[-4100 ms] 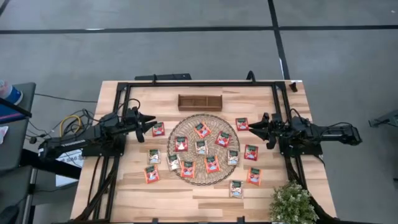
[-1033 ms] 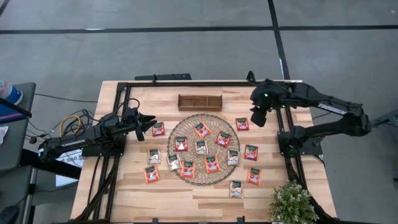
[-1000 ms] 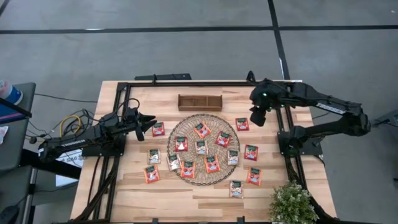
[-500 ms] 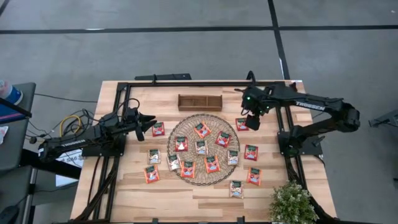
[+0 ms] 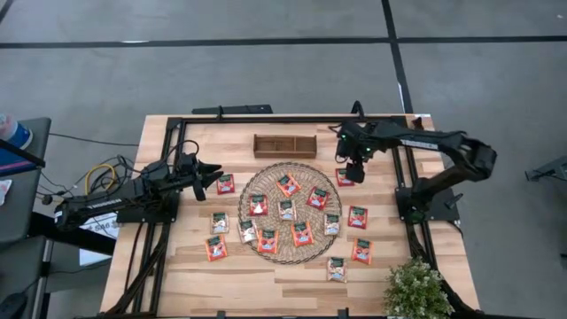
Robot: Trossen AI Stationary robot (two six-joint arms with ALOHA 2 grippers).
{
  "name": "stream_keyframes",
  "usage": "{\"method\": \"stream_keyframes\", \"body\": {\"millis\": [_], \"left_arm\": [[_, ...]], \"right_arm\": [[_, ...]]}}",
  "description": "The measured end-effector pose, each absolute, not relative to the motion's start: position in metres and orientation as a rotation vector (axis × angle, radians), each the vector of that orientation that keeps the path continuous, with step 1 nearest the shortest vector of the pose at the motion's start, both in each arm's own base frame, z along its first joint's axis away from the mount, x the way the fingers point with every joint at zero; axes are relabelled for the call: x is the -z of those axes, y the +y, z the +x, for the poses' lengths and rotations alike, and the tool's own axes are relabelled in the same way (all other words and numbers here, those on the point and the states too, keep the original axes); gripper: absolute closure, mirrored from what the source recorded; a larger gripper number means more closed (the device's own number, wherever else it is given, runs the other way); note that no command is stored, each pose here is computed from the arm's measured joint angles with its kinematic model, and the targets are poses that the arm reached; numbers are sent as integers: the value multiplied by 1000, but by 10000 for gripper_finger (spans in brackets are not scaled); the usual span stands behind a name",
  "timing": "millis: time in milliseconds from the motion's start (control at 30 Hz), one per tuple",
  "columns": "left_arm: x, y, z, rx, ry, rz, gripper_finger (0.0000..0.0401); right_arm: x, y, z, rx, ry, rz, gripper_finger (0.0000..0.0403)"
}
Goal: Pick & Place Tea
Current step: Put the red tea bag into the right section of the wooden organizer
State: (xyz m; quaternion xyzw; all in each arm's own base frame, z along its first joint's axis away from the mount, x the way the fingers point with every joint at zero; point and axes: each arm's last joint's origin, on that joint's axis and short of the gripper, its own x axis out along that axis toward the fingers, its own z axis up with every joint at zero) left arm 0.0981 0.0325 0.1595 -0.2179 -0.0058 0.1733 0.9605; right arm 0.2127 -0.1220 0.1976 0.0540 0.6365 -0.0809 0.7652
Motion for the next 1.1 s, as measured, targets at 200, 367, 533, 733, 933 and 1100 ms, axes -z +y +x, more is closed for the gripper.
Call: {"method": "stream_keyframes", "body": {"millis": [200, 367, 533, 733, 933, 1100], "left_arm": [[-160, 33, 98, -351, -13, -445, 255], [-159, 33, 98, -351, -12, -444, 255], [-160, 33, 98, -351, -13, -444, 255], [-160, 33, 98, -351, -13, -445, 255], [-160, 33, 98, -351, -13, -446, 255], [-160, 33, 98, -351, -13, -446, 255]], "right_arm": [[-171, -128, 225, 94, 1449, 96, 173], [-156, -131, 230, 59, 1488, 88, 172], [-147, -133, 233, 52, 1508, 97, 172], [-145, -136, 237, 53, 1489, 83, 176], [-147, -139, 235, 66, 1482, 89, 179], [-147, -141, 235, 65, 1475, 82, 180]]}}
